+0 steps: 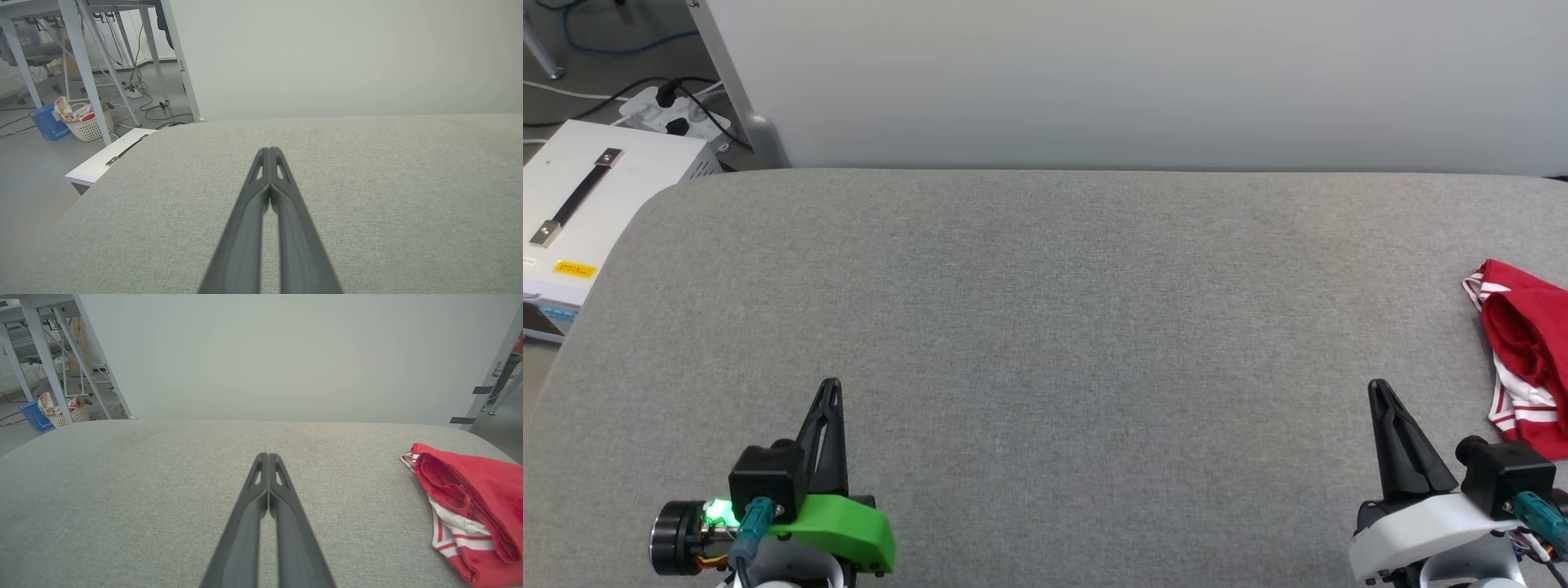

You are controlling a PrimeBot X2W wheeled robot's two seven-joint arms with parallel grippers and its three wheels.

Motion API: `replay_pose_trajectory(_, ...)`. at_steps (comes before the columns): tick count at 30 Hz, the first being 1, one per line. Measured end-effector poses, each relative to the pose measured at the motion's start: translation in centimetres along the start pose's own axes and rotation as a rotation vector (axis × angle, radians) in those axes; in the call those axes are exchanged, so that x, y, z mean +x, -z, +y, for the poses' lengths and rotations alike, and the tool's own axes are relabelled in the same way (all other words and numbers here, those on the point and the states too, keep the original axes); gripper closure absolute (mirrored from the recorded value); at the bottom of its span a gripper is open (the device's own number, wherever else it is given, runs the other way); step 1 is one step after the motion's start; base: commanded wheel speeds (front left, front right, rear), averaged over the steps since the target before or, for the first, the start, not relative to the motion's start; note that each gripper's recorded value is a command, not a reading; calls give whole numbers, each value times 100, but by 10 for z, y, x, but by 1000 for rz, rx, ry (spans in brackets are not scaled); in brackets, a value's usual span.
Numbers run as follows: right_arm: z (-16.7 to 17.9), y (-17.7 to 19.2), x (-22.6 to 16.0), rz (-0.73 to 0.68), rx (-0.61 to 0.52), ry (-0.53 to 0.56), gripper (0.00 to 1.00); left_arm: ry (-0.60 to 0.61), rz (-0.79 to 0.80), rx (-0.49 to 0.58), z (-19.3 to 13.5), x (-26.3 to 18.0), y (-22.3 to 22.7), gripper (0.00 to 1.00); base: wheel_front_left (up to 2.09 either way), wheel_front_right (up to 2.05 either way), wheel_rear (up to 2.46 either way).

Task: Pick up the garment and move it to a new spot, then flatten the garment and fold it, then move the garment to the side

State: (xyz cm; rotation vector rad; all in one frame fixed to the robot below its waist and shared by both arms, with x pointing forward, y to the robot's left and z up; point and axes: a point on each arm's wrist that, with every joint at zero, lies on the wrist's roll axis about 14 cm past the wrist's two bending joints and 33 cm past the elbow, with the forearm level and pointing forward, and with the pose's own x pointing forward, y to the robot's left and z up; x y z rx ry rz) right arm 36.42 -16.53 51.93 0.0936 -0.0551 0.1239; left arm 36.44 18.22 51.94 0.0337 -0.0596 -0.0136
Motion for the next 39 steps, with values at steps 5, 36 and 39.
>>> replay_pose_trajectory(5, 0, -1, 1, 3, -7, -1, 100, 0, 5, 2, 0, 1, 0, 100, 0, 0, 0)
replay_pose_trajectory(36, 3, -2, 3, 37, -64, -7, 100, -1, 41, 5, -3, 3, -1, 100, 0, 0, 0)
replay_pose_trajectory(39, 3, -2, 3, 42, -72, -7, 100, -1, 45, 7, -3, 3, -1, 100, 0, 0, 0)
